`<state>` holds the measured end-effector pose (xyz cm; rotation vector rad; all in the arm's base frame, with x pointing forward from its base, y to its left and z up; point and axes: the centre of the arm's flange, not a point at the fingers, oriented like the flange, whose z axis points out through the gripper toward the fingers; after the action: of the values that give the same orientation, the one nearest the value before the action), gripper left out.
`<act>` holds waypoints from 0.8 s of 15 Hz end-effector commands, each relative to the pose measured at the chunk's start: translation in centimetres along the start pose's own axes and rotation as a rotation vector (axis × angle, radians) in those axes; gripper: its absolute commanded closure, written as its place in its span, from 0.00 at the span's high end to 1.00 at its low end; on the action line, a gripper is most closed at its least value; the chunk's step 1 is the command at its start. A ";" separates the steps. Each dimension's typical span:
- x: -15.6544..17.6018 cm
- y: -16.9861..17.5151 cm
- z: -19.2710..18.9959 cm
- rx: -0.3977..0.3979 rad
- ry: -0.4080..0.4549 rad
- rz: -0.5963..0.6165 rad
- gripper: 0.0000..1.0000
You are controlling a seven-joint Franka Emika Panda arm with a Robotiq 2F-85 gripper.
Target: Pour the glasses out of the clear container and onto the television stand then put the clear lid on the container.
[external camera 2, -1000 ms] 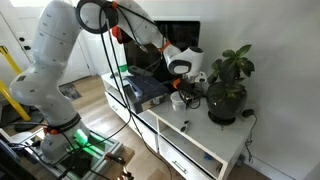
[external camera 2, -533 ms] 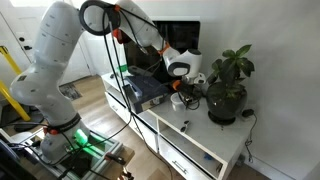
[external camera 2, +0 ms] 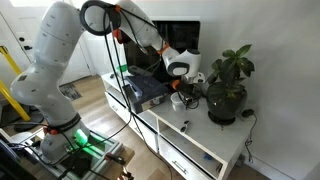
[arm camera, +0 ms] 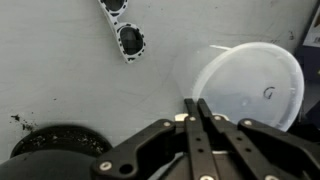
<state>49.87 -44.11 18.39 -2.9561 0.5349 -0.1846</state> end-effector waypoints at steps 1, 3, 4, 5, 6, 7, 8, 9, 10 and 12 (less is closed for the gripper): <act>0.2 -0.5 0.4 -0.015 0.003 0.012 0.01; 0.4 -0.5 0.5 -0.019 0.004 0.012 0.01; 0.4 -0.5 0.6 -0.023 0.003 0.014 0.01; 0.5 -0.5 0.7 -0.029 0.002 0.015 0.01; 0.5 -0.4 0.8 -0.032 0.003 0.016 0.01; 0.5 -0.3 0.9 -0.036 0.004 0.019 0.01; 0.5 -0.3 1.0 -0.039 0.005 0.022 0.01; 0.5 -0.2 1.1 -0.040 0.003 0.025 0.01; 0.5 -0.2 1.1 -0.040 0.003 0.027 0.01; 0.4 -0.2 1.3 -0.038 -0.002 0.031 0.01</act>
<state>50.10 -43.88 17.36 -2.9663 0.5637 -0.1796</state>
